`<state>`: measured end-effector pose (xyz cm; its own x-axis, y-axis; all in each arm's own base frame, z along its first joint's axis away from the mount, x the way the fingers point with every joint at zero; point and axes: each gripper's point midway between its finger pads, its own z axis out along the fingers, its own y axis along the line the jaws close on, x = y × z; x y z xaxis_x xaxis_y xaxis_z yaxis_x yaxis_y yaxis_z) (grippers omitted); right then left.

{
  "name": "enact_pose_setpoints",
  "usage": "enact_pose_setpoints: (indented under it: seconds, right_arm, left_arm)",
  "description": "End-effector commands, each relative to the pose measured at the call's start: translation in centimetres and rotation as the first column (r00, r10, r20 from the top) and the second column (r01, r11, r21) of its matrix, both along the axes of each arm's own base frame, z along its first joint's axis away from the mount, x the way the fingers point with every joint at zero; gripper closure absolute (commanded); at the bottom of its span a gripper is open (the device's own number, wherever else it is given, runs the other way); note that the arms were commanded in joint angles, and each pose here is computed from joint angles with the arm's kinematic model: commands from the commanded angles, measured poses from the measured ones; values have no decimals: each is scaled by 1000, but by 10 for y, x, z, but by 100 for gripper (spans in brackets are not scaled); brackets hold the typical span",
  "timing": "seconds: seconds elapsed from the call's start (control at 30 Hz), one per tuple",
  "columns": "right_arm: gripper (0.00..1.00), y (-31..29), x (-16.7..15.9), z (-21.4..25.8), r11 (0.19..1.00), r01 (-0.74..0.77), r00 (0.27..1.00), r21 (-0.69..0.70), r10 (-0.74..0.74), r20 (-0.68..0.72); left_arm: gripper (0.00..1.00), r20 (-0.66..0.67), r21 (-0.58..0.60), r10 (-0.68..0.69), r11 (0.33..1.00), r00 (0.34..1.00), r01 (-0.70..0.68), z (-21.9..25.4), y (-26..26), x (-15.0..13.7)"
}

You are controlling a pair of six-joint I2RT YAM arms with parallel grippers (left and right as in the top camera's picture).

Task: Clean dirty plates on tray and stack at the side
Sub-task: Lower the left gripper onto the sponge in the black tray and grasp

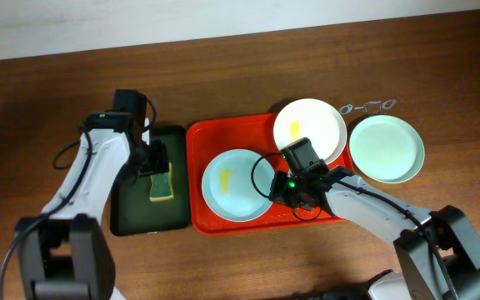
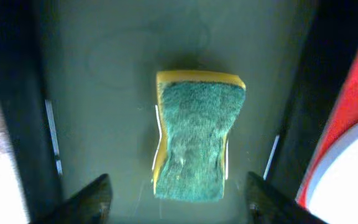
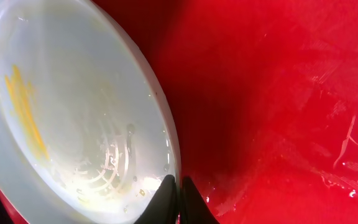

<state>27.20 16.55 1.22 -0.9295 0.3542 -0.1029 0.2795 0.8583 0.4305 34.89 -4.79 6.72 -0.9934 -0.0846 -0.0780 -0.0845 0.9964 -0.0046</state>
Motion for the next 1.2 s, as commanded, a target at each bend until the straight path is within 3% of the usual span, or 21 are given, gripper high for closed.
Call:
enact_pose_setpoints:
  seconds: [0.0,0.07,0.13,0.23,0.6,0.83,1.07,1.17]
  right_arm:
    - [94,-2,-2,-4,1000,-7,1000,-30,7,0]
    - [94,-5,-2,-5,999,-2,1000,-42,2,1]
    - [94,-5,-2,-5,999,-2,1000,-43,2,2]
    - [94,-5,-3,-5,999,-2,1000,-44,2,-1]
    - [94,-5,-3,-5,999,-2,1000,-46,2,-5]
    - [94,-5,-3,-5,999,-2,1000,-46,2,-5]
    - [94,-5,-3,-5,999,-2,1000,-46,2,-5]
    - [94,-5,-3,-5,999,-2,1000,-46,2,-5]
  left_arm:
    - [41,-40,-24,-43,999,998,42,-19,-7,5]
    - [41,-49,-67,-142,988,989,139,-27,-19,5]
    - [34,-41,-64,-194,979,980,191,-31,-25,7]
    - [29,-37,-29,-216,976,976,215,-40,-26,12]
    - [43,-64,21,-211,977,975,212,-50,-17,11]
    - [39,-53,23,-207,978,977,209,-47,-17,15]
    - [48,-102,21,-174,984,979,177,-47,-16,3]
    - [41,-121,21,-166,985,979,170,-47,-15,-2]
